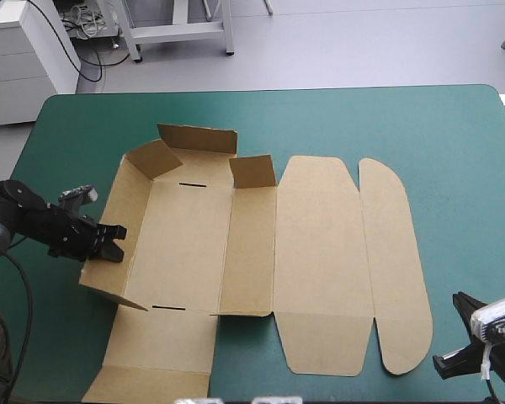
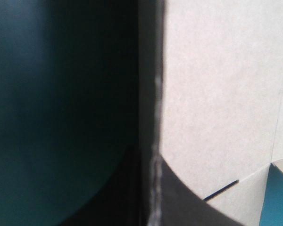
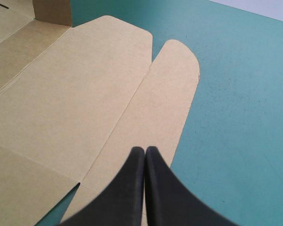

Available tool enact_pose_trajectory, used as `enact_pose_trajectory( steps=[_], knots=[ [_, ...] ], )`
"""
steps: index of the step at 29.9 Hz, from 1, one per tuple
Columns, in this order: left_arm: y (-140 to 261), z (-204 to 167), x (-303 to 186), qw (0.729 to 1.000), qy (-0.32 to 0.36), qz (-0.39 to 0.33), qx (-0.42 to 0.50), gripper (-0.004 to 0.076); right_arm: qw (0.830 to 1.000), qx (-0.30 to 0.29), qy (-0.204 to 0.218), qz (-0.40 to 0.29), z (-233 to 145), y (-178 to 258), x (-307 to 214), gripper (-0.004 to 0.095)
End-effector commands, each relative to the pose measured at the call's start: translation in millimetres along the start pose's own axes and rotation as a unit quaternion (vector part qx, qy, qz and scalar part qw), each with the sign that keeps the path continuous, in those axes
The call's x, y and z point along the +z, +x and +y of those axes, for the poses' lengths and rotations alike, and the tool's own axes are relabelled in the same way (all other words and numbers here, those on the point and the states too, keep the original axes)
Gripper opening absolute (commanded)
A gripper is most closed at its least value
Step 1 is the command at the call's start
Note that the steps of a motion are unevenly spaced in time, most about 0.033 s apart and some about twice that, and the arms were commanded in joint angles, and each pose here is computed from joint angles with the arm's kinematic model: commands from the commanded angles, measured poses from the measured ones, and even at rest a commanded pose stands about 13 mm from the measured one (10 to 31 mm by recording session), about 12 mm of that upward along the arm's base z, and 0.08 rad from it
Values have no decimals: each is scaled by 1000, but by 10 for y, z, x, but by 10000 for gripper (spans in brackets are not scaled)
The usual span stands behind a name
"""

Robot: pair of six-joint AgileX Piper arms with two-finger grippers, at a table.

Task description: Fold the box

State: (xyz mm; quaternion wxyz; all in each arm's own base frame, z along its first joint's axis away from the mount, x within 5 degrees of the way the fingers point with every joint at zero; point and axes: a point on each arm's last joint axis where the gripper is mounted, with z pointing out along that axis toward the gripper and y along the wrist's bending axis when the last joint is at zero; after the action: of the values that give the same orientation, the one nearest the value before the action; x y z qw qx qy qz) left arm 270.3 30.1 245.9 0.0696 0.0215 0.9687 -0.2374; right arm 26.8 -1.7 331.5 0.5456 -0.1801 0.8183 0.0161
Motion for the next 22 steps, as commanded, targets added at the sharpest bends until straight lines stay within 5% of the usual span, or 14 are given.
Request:
enact_pose_trajectory(
  steps=[1, 11, 22],
  knots=[
    [-103, -249, -291, 999, 8, -30, 41, -8, 1000, -8, 11, -28, -27, -99, -35, -20],
    [-448, -936, -416, 954, -144, -14, 262, -8, 999, 11, -14, -29, 17, -101, -36, -20],
    [-856, -1623, -334, 833, -271, -103, 472, -8, 999, 16, -20, -31, 28, -105, -36, -21]
  ],
)
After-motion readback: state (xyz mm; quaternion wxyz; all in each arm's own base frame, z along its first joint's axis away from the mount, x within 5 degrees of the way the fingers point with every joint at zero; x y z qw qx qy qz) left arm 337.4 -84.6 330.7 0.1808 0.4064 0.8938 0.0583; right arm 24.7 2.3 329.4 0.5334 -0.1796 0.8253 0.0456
